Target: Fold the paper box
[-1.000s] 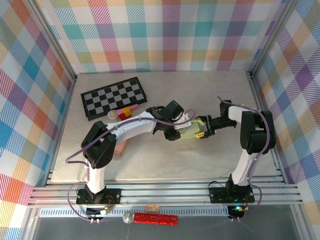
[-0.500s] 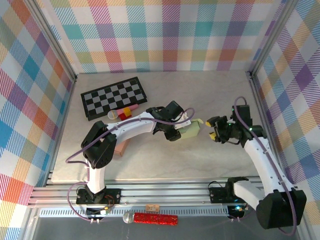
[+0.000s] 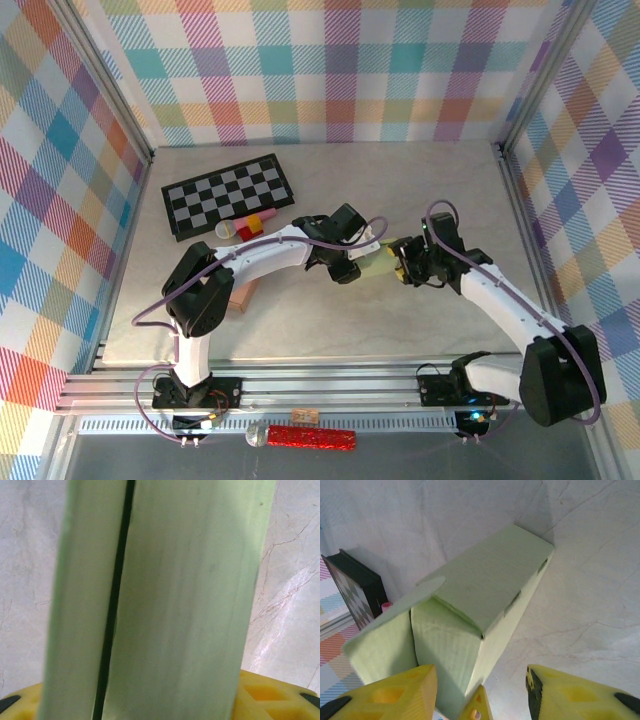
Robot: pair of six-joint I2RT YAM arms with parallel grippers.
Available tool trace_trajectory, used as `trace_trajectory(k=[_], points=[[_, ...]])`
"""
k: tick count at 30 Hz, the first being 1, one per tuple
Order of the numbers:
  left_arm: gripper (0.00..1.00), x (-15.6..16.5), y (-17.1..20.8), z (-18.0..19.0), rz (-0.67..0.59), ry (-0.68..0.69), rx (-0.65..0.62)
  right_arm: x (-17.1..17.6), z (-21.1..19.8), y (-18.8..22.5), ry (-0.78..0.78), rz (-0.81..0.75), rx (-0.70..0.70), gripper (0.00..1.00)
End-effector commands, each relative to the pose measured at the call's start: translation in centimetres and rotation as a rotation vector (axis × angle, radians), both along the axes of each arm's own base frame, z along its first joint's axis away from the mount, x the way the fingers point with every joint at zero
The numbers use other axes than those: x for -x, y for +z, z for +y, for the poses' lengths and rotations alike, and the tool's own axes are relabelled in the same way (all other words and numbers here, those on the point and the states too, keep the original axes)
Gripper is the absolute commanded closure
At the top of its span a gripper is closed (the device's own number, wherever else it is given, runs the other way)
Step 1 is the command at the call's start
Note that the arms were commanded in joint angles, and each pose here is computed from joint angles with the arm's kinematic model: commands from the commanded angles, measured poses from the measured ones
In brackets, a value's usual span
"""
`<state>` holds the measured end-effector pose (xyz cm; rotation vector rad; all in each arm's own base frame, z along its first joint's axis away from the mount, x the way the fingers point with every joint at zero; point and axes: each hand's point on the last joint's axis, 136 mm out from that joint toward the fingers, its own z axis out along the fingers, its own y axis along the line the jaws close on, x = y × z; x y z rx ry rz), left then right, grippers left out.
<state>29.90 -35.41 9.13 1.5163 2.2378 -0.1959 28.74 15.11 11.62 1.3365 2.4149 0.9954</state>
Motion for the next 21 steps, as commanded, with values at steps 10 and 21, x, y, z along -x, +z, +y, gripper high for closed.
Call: trace_trajectory(k=[10, 21], points=[[0.46, 0.1, 1.5, 0.1, -0.027, 0.021, 0.019, 0.3, 0.7, -2.7, 0.008, 0.094, 0.042, 0.66], [0.54, 0.1, 1.5, 1.2, -0.052, 0.008, -0.012, -0.4, 1.0, 3.1, 0.191, -0.035, 0.141, 0.56]])
